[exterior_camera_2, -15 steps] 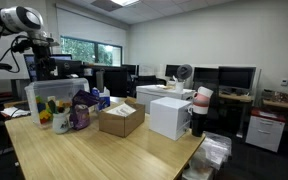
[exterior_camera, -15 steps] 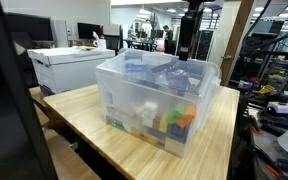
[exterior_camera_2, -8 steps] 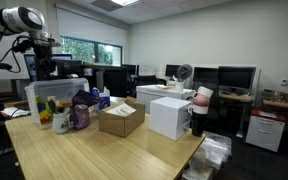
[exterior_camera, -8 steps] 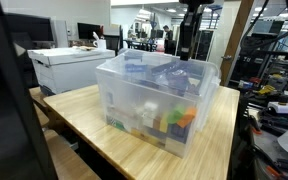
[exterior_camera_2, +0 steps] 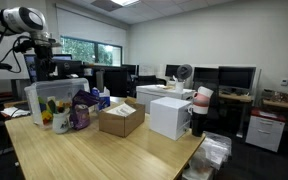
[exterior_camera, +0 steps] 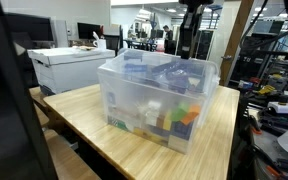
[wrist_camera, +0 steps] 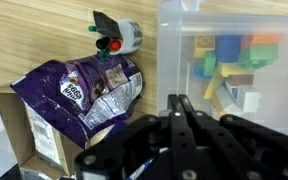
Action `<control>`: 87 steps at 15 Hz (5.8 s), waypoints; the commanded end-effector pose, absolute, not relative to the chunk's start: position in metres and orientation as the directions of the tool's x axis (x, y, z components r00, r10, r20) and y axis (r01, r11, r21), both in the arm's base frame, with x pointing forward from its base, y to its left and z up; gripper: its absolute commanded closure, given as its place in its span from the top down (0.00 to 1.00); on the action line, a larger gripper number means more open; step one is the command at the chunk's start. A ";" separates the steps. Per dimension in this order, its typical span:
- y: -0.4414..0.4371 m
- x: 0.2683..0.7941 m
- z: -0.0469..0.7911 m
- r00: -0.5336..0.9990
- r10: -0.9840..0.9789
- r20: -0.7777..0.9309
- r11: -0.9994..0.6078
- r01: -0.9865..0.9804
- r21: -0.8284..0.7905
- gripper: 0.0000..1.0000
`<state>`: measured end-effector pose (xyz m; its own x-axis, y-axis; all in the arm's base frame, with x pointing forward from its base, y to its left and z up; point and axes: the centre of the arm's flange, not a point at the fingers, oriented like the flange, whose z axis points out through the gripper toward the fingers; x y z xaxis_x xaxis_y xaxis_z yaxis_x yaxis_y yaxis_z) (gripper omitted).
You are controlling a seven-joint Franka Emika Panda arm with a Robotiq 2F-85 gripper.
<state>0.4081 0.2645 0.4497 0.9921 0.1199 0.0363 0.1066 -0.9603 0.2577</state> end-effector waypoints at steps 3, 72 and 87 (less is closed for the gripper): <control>0.265 0.408 0.450 0.995 0.094 0.028 -0.963 0.084 0.255 0.36; 0.176 0.398 0.416 0.997 0.048 -0.055 -0.952 0.029 -0.303 0.84; 0.156 0.393 0.401 0.997 0.084 -0.002 -0.806 0.067 -0.588 0.04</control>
